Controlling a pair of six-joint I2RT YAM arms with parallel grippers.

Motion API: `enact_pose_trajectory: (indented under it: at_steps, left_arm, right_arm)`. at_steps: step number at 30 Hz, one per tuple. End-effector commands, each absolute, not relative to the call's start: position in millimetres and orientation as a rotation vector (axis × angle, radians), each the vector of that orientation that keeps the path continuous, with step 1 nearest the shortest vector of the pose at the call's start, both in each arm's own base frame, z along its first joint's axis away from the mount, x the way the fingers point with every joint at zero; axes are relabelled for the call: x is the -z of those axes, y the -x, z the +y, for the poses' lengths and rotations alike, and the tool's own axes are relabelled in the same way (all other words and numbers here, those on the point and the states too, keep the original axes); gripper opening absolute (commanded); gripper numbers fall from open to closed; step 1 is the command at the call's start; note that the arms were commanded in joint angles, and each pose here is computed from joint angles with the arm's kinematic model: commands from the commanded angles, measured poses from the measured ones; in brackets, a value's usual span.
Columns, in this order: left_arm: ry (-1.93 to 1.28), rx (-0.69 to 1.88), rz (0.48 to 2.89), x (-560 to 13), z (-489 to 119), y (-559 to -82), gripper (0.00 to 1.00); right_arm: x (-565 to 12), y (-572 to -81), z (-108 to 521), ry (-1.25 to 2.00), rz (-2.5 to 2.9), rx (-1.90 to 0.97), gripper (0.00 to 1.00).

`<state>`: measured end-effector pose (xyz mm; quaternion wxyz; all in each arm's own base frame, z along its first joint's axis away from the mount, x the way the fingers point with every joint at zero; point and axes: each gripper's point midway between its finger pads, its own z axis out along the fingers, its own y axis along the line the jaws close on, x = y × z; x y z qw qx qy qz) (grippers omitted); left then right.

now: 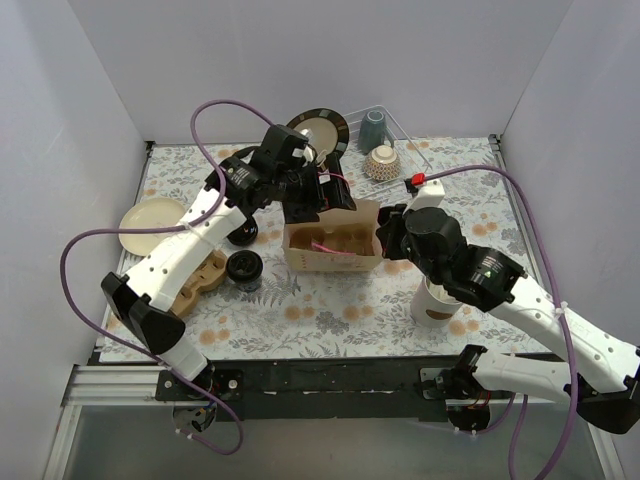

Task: Pack the takeout coffee

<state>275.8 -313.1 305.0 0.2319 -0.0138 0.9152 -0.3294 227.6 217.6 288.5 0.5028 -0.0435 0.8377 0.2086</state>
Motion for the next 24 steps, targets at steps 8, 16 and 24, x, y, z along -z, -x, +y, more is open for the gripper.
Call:
enact_pose_trajectory:
  at_steps: [8,16,24]
  left_arm:
    - [0.073,1.21,2.276,-384,-294,-245,0.98]
    - [0.022,1.411,2.495,-359,-306,-208,0.98]
    - [-0.119,1.405,2.633,-333,-296,-178,0.98]
  right_arm:
    - [-277,-225,214,0.125,2.03,-0.485,0.01]
    - [-300,-228,229,0.104,2.005,-0.571,0.01]
    - [-317,-216,253,0.041,2.047,-0.76,0.01]
